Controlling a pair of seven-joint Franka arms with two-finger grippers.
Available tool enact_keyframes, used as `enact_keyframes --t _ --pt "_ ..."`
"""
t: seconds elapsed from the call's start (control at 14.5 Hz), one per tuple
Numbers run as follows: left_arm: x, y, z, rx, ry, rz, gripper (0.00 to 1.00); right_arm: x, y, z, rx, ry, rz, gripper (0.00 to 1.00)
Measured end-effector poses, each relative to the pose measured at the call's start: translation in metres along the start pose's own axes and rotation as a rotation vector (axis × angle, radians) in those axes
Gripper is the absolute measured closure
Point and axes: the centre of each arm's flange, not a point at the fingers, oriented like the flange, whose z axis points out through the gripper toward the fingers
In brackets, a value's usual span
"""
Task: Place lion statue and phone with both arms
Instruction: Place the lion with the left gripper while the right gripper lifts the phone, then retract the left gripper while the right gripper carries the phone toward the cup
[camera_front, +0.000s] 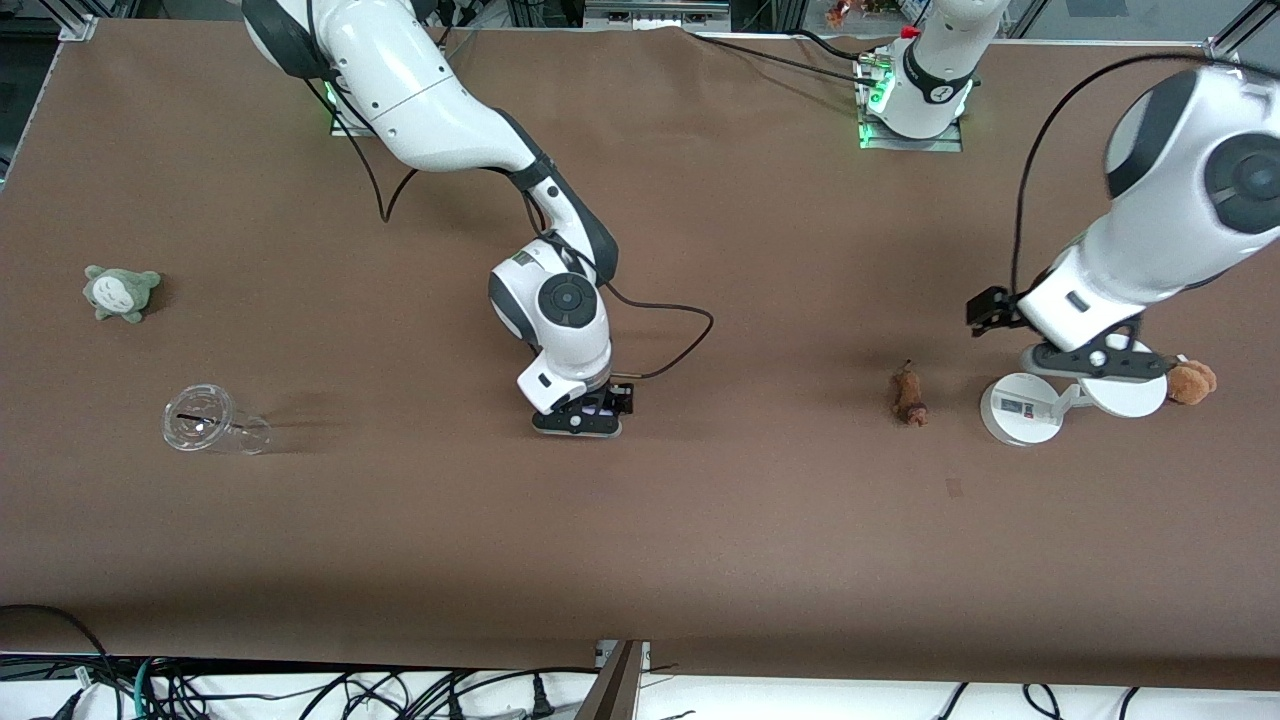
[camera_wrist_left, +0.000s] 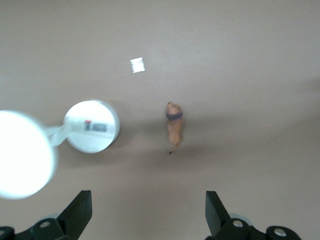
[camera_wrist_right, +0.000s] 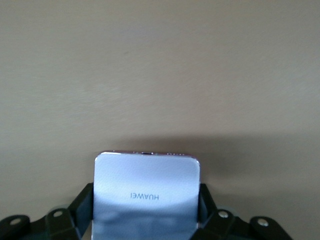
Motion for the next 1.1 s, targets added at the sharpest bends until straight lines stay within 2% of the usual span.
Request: enact_keyframes --t 0.28,0.48,0.62,0.76,1.1 --pt "-0.010 0.005 -0.048 -0.015 -0.006 -0.002 0.00 0.062 0.089 -0.049 0.016 -0.154 -0.126 0.16" --pt "-0.019 0.007 -0.064 -0.042 0.001 -0.045 0.00 0.093 0.160 -0.101 0.012 -0.217 -0.197 0.16" --pt "-0.026 -0.008 -0.076 -0.073 0.004 -0.110 0.00 0.102 0.203 -0.116 0.012 -0.229 -0.244 0.16" --pt "-0.036 -0.020 -0.090 -0.073 0.021 -0.152 0.00 0.104 0.250 -0.113 -0.010 -0.239 -0.286 0.16" --pt "-0.050 -0.057 -0.099 -0.044 0.017 -0.202 0.00 0.089 0.329 -0.062 -0.050 -0.191 -0.330 0.16"
